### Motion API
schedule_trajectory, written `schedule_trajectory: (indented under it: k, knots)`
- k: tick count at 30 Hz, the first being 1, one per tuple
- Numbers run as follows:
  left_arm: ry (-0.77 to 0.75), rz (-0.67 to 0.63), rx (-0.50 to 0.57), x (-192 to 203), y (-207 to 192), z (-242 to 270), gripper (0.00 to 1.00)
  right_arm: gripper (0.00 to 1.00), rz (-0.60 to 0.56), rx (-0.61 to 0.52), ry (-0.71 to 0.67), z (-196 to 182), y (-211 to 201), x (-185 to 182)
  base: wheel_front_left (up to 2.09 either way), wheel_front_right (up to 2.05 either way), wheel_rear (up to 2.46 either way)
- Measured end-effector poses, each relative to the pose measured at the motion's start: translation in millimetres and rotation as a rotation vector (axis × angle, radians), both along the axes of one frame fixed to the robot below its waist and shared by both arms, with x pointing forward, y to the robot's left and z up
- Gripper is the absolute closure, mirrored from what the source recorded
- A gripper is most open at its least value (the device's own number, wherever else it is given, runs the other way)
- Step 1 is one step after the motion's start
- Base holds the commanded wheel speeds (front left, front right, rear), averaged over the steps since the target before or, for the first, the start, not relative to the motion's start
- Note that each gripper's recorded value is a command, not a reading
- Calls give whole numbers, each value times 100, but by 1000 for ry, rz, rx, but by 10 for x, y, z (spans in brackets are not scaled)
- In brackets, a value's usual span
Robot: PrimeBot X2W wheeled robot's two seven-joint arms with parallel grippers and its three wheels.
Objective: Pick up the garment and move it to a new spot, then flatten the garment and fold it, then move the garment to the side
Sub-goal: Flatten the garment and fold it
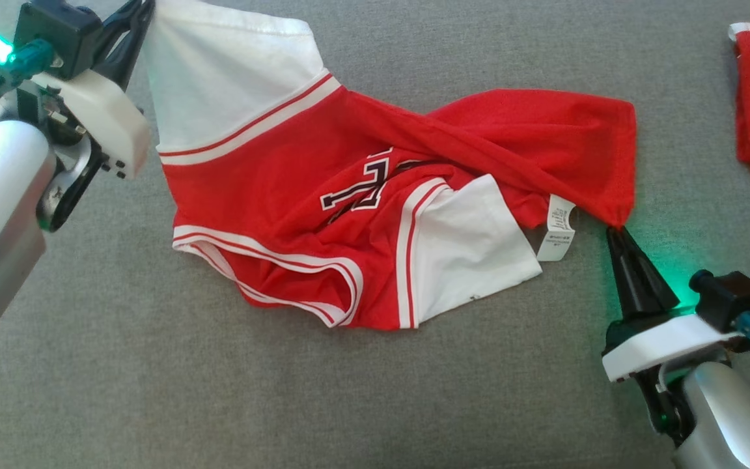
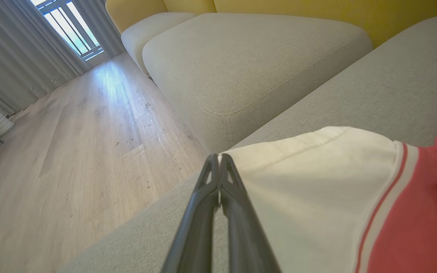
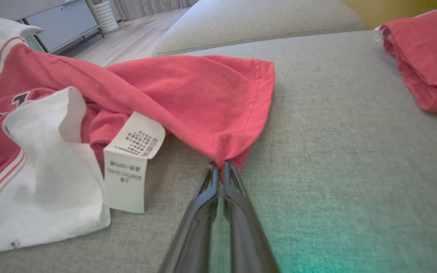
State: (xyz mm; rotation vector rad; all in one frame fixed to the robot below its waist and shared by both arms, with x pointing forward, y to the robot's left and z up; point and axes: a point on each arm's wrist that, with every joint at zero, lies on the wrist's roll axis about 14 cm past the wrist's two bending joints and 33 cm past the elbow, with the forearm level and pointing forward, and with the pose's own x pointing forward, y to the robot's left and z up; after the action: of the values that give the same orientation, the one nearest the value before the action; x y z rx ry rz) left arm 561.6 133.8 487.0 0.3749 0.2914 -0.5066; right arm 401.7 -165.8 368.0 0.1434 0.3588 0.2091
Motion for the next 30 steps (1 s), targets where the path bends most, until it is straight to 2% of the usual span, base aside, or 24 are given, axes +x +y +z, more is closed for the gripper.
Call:
schedule_trajectory:
  k: [4,9,13,18,25,26,30]
  knots:
    - [-13,-7,-6,-16,-23,32,100,100,-8,-5,-36,101,-12,43,0,0,0]
    - [-82,-26,-33,-111,-57,218,100,100,-30,12,-147,465,-40,131,0,0,0]
    - [-194,-62,-64,-188,-138,586,100,100,-39,-4,-252,834,-149,166,0,0,0]
    - [-385,-109,-115,-367,-231,1288,100,100,-51,-48,-451,1568,-391,260,0,0,0]
    - [-681,-119,-201,-785,-221,2434,100,100,-78,-100,-707,2816,-731,241,0,0,0]
    - [-737,-132,-208,-916,-235,2665,100,100,-71,-126,-758,3118,-762,207,0,0,0]
    - [-831,-137,-186,-987,-203,3091,100,100,-38,-164,-802,3510,-723,291,0,0,0]
